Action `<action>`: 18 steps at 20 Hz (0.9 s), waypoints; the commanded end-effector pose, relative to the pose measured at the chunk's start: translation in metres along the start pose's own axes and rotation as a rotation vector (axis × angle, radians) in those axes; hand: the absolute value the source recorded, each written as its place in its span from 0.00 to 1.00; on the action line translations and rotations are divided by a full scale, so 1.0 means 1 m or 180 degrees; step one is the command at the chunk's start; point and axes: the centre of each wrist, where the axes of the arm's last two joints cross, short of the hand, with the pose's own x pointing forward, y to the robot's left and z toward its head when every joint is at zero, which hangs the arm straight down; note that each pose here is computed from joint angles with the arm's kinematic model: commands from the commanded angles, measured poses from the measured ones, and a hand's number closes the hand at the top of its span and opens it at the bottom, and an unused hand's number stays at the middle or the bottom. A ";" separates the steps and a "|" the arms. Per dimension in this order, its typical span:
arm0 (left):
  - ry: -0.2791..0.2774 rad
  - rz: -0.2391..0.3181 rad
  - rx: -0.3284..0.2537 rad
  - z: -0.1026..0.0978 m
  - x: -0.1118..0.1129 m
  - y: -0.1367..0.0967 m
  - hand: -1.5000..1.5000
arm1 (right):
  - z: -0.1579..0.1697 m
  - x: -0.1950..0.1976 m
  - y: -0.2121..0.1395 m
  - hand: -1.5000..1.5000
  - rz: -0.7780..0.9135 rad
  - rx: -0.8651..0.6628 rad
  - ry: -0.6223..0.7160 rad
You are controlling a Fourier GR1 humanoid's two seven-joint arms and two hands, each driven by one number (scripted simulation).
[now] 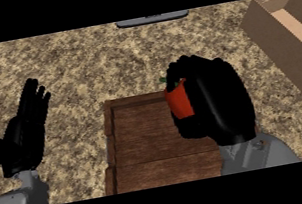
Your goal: Pick the bell pepper from the tray and place it in the cardboard box
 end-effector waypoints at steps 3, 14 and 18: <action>0.0001 0.0012 0.0022 0.002 0.005 0.010 0.50 | -0.006 -0.013 -0.049 1.00 -0.0043 -0.0690 0.0491; 0.0022 -0.0003 -0.0026 0.000 0.013 0.010 0.50 | -0.054 -0.118 -0.084 1.00 -0.0054 -0.0687 0.1036; 0.0034 0.0041 -0.0032 -0.004 -0.007 0.016 0.50 | -0.067 -0.157 -0.081 1.00 0.0333 -0.0890 0.1161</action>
